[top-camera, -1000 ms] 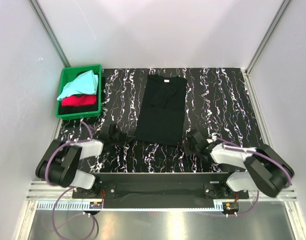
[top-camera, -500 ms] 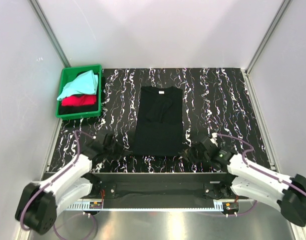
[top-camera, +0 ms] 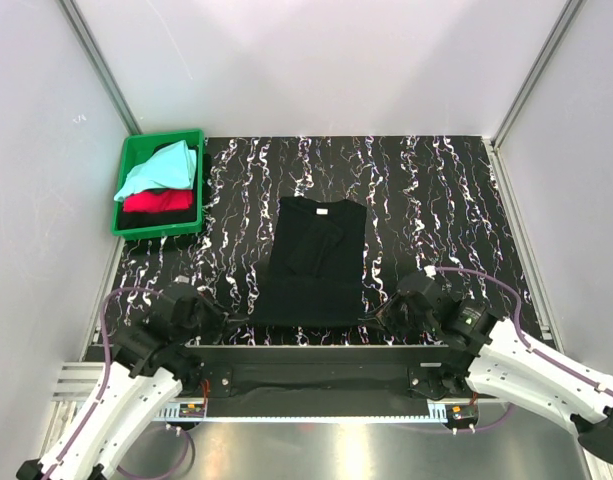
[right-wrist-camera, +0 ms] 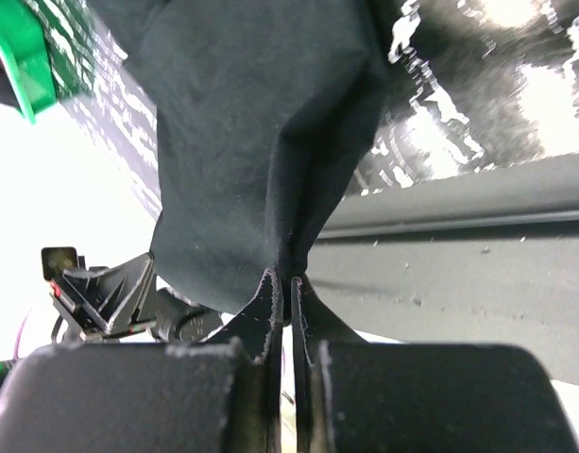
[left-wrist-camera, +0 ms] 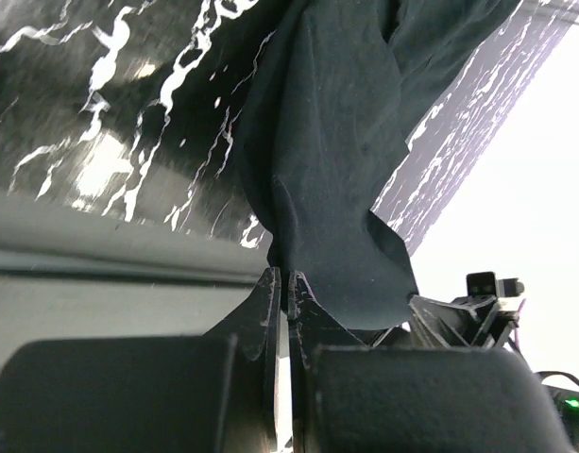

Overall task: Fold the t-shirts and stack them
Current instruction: Fold the tshirt

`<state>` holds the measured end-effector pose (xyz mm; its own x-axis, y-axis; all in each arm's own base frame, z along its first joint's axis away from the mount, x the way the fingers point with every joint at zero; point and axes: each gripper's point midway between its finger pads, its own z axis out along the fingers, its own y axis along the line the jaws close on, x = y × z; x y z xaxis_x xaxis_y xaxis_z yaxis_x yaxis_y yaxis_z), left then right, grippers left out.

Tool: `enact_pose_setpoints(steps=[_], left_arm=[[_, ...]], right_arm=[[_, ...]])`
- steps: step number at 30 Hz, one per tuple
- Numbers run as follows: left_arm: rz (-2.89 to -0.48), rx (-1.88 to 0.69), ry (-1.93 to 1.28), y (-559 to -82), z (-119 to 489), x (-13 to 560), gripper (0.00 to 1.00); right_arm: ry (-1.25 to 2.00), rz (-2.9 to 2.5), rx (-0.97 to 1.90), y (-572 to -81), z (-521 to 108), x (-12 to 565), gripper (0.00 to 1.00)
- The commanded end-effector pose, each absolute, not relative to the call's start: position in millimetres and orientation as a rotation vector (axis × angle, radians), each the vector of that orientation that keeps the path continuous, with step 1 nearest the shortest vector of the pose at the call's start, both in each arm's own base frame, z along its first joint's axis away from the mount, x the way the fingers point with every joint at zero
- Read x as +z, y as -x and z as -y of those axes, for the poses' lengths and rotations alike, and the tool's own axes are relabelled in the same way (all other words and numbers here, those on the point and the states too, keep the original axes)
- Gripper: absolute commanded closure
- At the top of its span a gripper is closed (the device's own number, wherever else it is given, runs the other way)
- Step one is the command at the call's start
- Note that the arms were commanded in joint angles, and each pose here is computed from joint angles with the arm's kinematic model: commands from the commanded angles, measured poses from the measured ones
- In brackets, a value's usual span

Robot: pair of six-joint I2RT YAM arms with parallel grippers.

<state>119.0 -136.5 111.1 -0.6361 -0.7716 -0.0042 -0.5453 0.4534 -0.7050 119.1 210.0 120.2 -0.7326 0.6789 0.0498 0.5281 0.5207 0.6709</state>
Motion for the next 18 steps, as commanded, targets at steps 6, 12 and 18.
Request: enact_pose_setpoints(steps=[6,12,18], left_arm=[[-2.375,-0.856,1.039,-115.9,118.1,142.2,1.0],[-2.445,-0.67,0.779,-164.2,127.2,173.7,1.0],[-2.475,-0.587,0.704,-222.4,136.4,183.3,1.0]], right_arm=[[-0.935,-2.604,0.9,-108.2,-196.8,130.8,1.0],[-0.942,-2.523,0.893,-127.7,-199.9,149.9,1.0],[-0.979,-2.542,0.922,-182.1,-203.4,153.8,1.0]])
